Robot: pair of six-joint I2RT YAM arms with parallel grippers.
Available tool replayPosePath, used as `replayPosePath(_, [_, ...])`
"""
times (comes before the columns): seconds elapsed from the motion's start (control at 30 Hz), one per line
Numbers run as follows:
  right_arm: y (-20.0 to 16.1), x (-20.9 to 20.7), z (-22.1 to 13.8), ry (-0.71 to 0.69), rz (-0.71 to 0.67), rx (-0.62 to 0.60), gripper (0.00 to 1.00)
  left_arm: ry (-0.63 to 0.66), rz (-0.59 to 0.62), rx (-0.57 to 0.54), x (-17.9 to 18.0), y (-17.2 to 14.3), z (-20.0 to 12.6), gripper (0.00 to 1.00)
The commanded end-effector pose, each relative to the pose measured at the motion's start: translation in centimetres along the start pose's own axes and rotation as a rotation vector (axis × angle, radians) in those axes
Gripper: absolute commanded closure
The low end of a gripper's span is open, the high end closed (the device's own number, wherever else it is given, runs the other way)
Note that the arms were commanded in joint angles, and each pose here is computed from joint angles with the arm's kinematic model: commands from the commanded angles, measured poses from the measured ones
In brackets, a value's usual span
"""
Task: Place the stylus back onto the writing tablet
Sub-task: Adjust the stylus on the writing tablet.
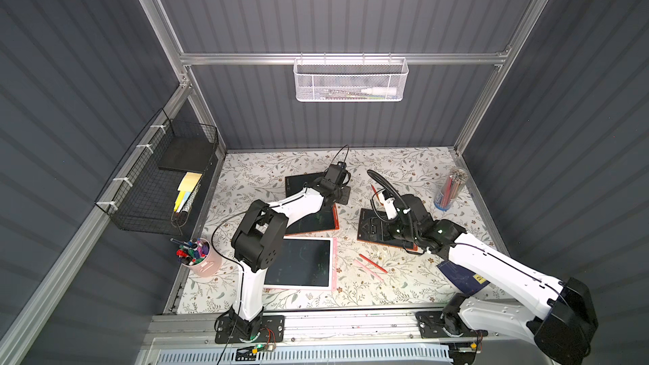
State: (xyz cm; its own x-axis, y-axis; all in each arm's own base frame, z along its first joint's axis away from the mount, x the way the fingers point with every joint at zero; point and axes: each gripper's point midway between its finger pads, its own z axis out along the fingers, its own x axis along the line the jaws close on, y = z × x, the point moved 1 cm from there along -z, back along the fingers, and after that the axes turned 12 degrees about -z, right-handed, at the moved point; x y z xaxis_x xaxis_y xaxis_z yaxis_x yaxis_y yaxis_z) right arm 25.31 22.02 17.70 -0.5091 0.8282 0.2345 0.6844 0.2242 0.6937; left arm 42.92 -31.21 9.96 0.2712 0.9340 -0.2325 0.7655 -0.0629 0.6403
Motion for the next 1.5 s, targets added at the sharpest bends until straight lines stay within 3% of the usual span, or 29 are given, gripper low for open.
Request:
replayPosePath(0.0, [0.3, -0.1, -0.3, -0.009, -0.003, -0.018, 0.01, 0.040, -0.012, 0.044, 1.0, -1.4, -1.3, 1.00])
replayPosePath(0.2, [0.4, 0.2, 0.0, 0.005, -0.008, -0.013, 0.01, 0.071, -0.011, 0.071, 2.3, -3.3, -2.1, 1.00])
replayPosePath(0.43, [0.3, 0.4, 0.2, 0.019, -0.003, -0.003, 0.01, 0.043, 0.024, 0.172, 3.1, -7.7, -2.3, 1.00])
replayPosePath(1.1, [-0.2, -0.1, -0.1, -0.005, 0.005, -0.001, 0.01, 0.026, 0.024, 0.190, 2.9, -8.7, 0.4, 1.00])
replayPosePath(1.47, [-0.3, -0.2, 0.0, -0.009, 0.004, 0.001, 0.01, 0.034, 0.012, 0.164, 2.7, -7.5, 0.5, 1.00])
